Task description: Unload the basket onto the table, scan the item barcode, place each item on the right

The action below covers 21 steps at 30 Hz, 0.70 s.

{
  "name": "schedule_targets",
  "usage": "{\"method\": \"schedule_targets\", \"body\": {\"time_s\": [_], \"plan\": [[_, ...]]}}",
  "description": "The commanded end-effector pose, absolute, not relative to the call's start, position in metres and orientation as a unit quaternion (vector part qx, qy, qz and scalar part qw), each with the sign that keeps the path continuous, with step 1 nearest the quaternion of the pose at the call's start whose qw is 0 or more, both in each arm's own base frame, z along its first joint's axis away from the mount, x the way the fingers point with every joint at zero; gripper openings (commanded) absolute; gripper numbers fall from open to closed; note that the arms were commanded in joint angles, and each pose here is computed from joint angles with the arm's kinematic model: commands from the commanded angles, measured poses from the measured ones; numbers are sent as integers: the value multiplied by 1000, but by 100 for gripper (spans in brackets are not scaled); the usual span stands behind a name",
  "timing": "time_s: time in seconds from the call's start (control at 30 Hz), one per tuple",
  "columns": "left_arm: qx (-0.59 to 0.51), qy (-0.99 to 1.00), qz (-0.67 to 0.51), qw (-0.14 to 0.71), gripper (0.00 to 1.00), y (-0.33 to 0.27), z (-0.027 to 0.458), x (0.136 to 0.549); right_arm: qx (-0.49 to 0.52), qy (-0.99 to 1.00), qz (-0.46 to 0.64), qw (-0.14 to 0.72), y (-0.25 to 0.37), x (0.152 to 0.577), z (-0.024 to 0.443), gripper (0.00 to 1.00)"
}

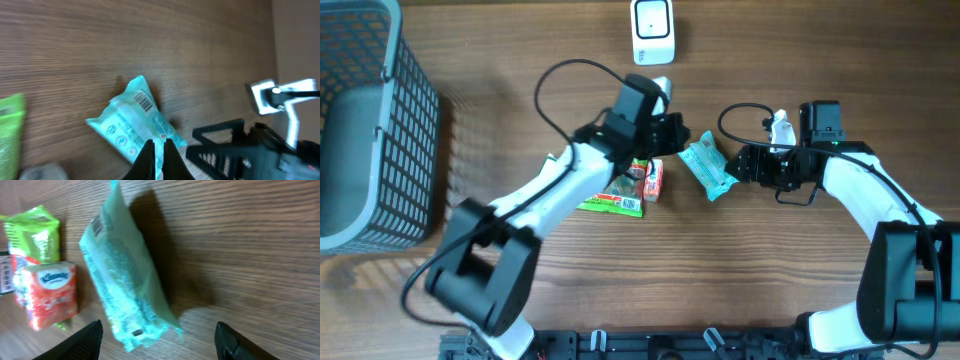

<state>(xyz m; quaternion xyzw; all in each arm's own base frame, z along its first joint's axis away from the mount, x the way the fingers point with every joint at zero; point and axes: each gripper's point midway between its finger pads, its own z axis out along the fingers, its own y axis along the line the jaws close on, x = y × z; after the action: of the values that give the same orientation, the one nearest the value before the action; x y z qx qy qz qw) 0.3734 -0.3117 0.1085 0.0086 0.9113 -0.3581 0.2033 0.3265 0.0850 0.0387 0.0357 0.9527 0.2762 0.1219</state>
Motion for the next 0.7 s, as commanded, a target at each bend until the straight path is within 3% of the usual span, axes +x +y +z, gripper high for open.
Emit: {"method": "schedule_targets", "body": {"time_s": [0.0, 0.67], "plan": [[10, 915, -362, 180, 4, -330, 81, 371, 36, 943, 311, 114, 97, 321, 47, 71], [2, 933, -310, 182, 4, -334, 15, 377, 86, 931, 330, 129, 100, 306, 11, 63]]}}
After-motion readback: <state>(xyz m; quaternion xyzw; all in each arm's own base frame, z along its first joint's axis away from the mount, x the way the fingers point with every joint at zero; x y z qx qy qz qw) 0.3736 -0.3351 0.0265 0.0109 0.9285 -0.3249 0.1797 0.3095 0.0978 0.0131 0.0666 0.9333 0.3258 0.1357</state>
